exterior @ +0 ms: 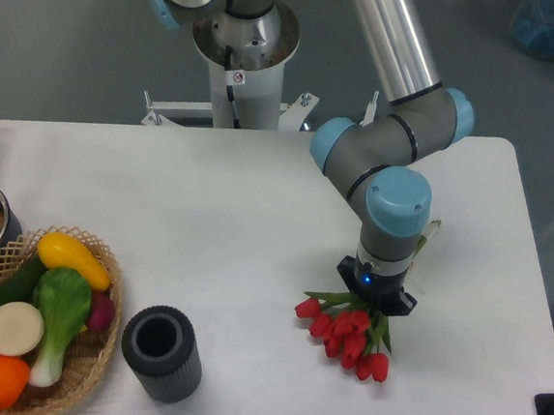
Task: Pick up the flowers from the table
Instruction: 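Lift the gripped red tulips up off the table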
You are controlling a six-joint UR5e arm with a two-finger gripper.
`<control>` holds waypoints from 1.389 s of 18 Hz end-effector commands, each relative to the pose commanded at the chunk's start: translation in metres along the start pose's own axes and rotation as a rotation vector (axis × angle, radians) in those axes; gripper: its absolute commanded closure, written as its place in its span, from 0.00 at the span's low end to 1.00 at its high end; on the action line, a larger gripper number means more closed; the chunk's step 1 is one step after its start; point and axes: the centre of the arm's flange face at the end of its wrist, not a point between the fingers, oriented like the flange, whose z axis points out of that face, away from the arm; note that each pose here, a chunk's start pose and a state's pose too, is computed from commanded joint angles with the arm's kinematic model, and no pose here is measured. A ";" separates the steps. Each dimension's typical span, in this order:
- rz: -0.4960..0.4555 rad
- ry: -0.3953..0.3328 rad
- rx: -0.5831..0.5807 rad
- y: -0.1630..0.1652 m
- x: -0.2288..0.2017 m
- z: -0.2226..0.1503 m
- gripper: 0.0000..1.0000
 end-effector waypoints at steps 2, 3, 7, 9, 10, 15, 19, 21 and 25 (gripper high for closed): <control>-0.001 -0.010 0.004 0.001 -0.001 -0.007 0.89; -0.003 -0.019 0.005 0.001 -0.002 -0.014 0.89; -0.029 -0.072 0.024 0.016 -0.025 -0.048 0.89; -0.028 -0.061 0.020 0.015 -0.030 -0.056 0.89; -0.028 -0.053 0.017 0.014 -0.033 -0.059 0.89; -0.026 0.007 -0.006 0.006 -0.051 -0.085 0.89; -0.026 0.044 -0.025 0.000 -0.072 -0.098 0.89; -0.024 0.035 -0.037 0.000 -0.081 -0.095 0.88; -0.004 0.022 -0.065 0.003 -0.086 -0.096 0.89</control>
